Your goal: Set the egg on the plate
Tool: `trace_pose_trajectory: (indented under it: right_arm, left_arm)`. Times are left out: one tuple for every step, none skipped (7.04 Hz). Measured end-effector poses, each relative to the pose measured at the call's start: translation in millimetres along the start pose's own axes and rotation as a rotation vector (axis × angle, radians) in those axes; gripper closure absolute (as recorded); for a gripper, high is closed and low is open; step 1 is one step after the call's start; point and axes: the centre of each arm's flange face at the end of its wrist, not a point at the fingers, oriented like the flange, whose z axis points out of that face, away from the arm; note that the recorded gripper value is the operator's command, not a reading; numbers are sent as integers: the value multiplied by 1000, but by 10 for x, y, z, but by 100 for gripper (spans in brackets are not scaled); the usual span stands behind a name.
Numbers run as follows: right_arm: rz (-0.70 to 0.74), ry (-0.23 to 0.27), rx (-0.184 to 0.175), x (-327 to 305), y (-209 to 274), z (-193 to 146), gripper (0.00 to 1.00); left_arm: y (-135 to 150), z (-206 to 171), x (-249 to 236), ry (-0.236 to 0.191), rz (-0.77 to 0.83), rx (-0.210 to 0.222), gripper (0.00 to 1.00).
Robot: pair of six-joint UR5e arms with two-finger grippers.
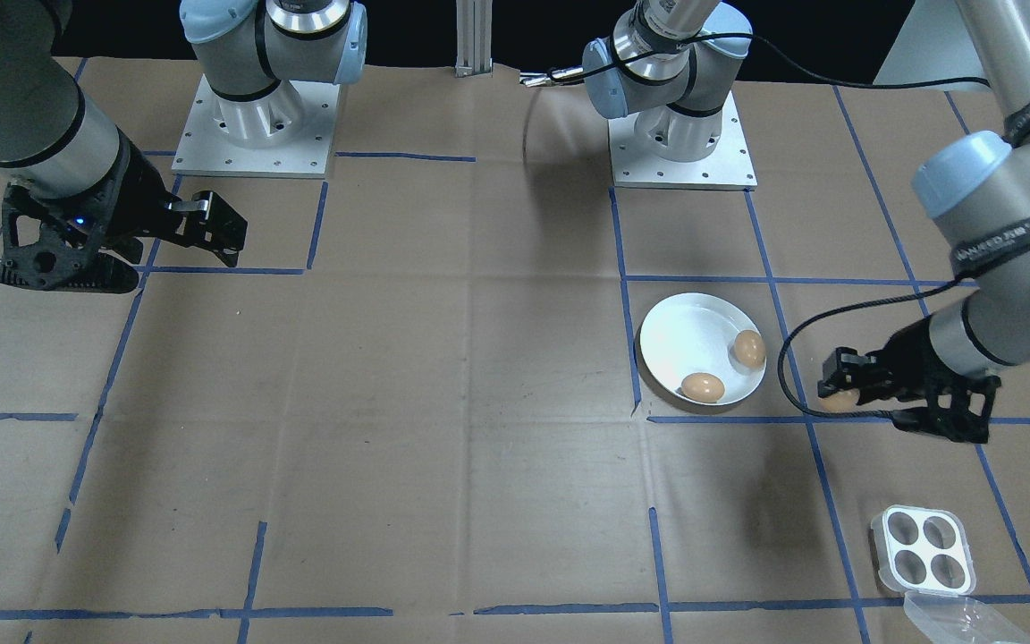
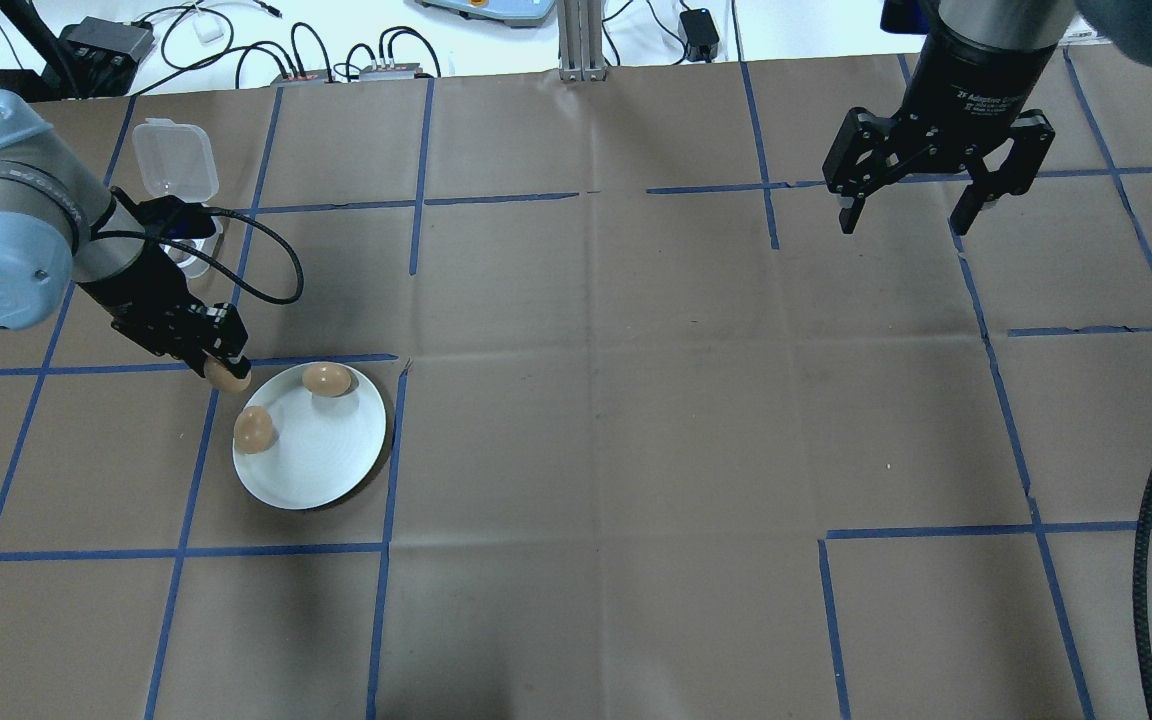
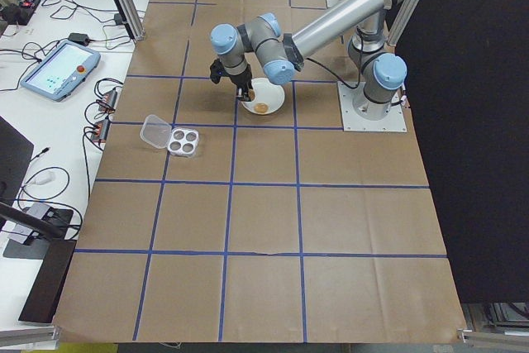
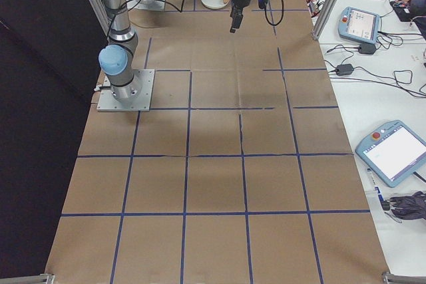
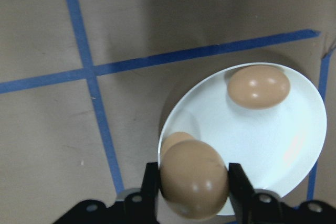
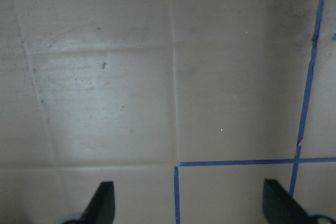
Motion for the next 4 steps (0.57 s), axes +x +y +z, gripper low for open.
trace_pose_trajectory:
  right_arm:
    - [0, 0, 0, 0, -2, 2, 0]
    - [0, 1, 0, 1, -2, 2, 0]
    - [0, 0, 0, 0, -2, 2, 0]
    - [0, 0, -1, 0, -2, 3, 0]
  left_arm:
    - [20, 141, 193, 7, 21, -26, 22]
    - [34, 269, 297, 15, 28, -47, 1]
    - [45, 350, 336, 21, 30, -61, 0]
    - [57, 392, 361, 24, 31, -71, 0]
